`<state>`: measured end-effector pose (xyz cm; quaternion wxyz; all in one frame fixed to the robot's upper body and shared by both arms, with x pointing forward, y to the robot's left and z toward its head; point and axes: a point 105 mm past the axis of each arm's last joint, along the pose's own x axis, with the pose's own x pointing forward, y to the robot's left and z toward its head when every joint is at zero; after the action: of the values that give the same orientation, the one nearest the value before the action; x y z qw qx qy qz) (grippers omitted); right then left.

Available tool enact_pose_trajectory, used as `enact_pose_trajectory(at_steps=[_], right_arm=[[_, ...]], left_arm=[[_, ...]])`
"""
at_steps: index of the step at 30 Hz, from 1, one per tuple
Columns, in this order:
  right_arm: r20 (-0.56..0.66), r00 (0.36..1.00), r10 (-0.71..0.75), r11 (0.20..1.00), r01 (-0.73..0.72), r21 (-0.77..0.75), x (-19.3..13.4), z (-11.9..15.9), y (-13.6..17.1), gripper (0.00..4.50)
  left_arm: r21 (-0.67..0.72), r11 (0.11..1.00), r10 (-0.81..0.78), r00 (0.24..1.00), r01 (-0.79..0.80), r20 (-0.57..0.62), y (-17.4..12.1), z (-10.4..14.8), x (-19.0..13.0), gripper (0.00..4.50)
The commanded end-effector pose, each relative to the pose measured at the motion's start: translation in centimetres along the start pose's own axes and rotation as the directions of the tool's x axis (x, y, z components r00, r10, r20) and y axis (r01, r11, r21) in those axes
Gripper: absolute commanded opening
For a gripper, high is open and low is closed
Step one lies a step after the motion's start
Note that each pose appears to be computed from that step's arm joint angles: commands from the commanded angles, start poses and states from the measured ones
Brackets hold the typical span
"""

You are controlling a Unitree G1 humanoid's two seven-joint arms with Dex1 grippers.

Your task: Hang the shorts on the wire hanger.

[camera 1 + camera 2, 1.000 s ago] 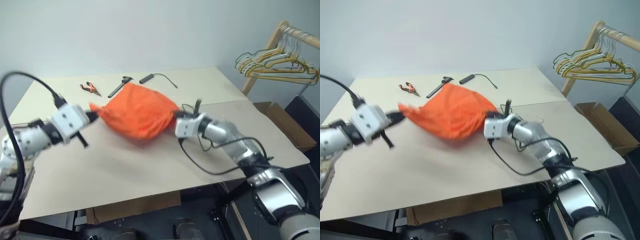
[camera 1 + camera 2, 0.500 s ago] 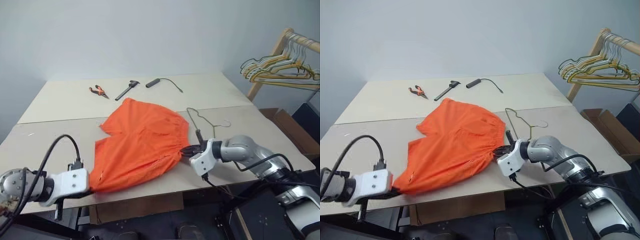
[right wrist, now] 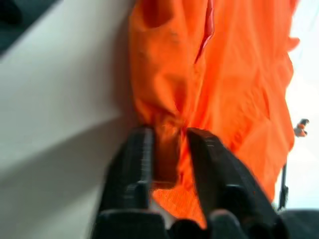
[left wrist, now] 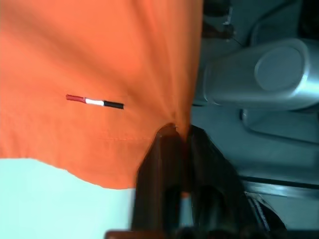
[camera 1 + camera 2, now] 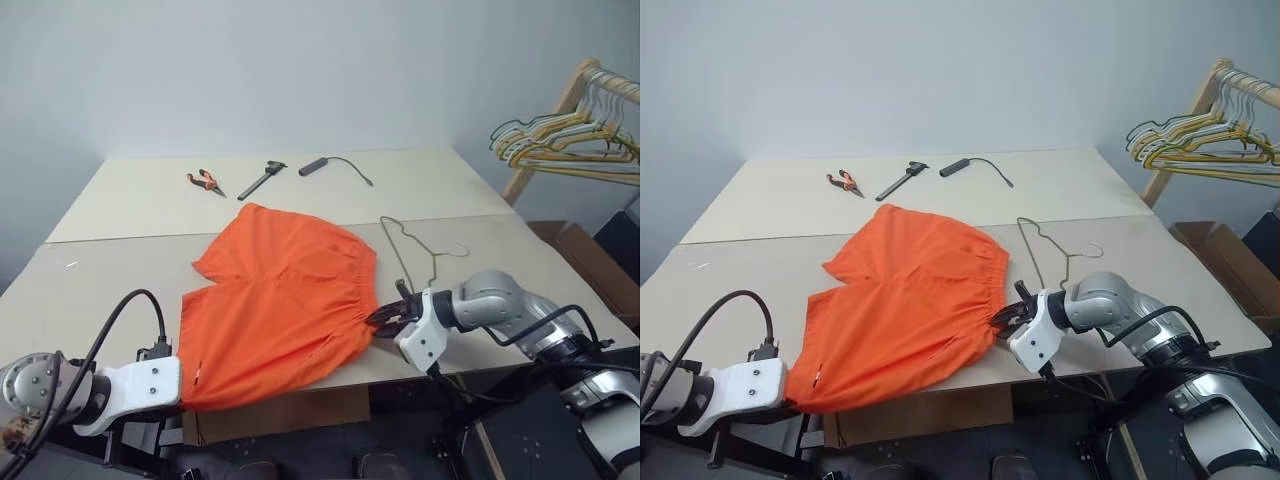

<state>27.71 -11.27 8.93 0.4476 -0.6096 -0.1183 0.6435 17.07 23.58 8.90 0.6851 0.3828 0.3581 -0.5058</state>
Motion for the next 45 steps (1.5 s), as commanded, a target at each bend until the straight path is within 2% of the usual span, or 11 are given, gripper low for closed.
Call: enact_pose_trajectory(at_steps=[1,5,8,11,14,16,18,23,38,41,45], right_arm=[[0.033,0.998,0.05,0.998,-0.05,0.026,-1.7,0.7,0.1,2.91],[0.051,0.998,0.029,0.99,-0.036,0.135,-3.7,0.5,-0.6,4.39],[-0.061,0.989,-0.137,0.921,0.149,0.359,-5.6,-2.1,-3.6,4.5],[-0.235,0.949,-0.212,0.77,0.31,0.558,-6.6,-5.2,-5.0,4.5],[-0.385,0.886,-0.259,0.524,0.463,0.715,-6.9,-7.9,-5.5,4.5],[-0.529,0.795,-0.298,0.215,0.596,0.774,-6.9,-10.4,-5.9,4.5],[-0.619,0.737,-0.27,0.0,0.643,0.766,-6.5,-11.8,-5.3,4.5],[-0.711,0.685,-0.157,-0.282,0.659,0.697,-4.5,-13.6,-3.2,4.5],[-0.67,0.741,-0.042,-0.323,0.625,0.711,-0.9,-14.4,-0.4,4.5],[-0.659,0.752,-0.001,-0.304,0.627,0.717,0.1,-14.2,0.4,3.96],[-0.649,0.759,0.053,-0.291,0.634,0.717,1.0,-14.1,1.2,2.61]], left_arm=[[0.045,0.999,-0.007,1.0,0.007,0.021,0.3,0.6,-0.9,1.61],[0.047,0.999,-0.014,0.998,0.012,0.056,0.7,1.2,-2.2,2.99],[0.039,0.997,0.051,0.977,-0.06,0.208,2.2,3.2,-3.8,3.95],[0.048,0.995,0.072,0.946,-0.092,0.317,3.0,4.8,-4.4,3.95],[0.051,0.984,0.136,0.903,-0.171,0.408,4.4,6.4,-4.4,3.95],[0.017,0.974,0.187,0.846,-0.226,0.499,5.5,7.8,-4.4,3.95],[0.0,0.971,0.195,0.797,-0.238,0.572,6.0,9.0,-4.4,3.95],[0.013,0.985,0.123,0.757,-0.171,0.642,5.8,10.2,-4.1,3.95],[0.072,0.986,0.072,0.769,-0.152,0.636,5.9,10.6,-3.7,3.95],[0.074,0.986,0.071,0.776,-0.15,0.626,5.8,10.5,-3.4,4.0],[0.074,0.986,0.073,0.78,-0.151,0.622,5.7,10.5,-3.3,4.0]])
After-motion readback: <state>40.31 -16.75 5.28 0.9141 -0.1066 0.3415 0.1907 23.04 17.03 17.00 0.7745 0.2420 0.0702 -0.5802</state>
